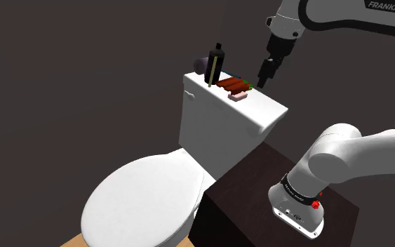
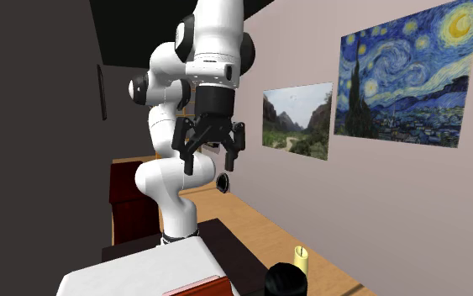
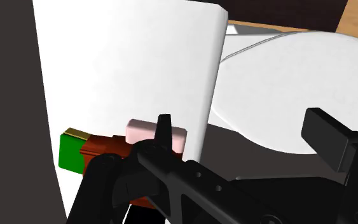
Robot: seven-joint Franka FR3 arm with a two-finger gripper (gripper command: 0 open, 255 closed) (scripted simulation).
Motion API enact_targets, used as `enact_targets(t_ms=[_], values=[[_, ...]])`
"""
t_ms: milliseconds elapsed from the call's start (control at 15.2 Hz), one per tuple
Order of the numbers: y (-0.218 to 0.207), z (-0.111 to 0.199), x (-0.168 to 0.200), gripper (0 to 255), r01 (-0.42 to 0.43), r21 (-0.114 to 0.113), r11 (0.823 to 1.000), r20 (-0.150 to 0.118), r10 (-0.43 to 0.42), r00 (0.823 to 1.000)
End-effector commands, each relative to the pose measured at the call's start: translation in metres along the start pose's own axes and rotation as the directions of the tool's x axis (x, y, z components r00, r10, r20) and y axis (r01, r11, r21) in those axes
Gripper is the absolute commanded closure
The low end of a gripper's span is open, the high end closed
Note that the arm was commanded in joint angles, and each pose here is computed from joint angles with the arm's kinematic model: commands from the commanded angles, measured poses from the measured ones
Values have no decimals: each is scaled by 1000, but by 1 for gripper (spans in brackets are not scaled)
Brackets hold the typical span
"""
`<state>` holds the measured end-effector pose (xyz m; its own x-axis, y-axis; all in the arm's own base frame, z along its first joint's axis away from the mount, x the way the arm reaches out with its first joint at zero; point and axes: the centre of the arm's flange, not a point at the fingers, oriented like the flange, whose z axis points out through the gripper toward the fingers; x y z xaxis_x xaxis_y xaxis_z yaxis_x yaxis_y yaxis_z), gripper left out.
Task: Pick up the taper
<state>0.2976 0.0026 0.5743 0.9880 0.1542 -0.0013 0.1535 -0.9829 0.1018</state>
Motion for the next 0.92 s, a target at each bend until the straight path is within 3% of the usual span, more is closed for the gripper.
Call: enact_targets(t_ms=[0,858], values=[[0,0,0,0,0,0,1000,0,0,1000],[44,2,149,0,-78,62,995,-116,85,990]])
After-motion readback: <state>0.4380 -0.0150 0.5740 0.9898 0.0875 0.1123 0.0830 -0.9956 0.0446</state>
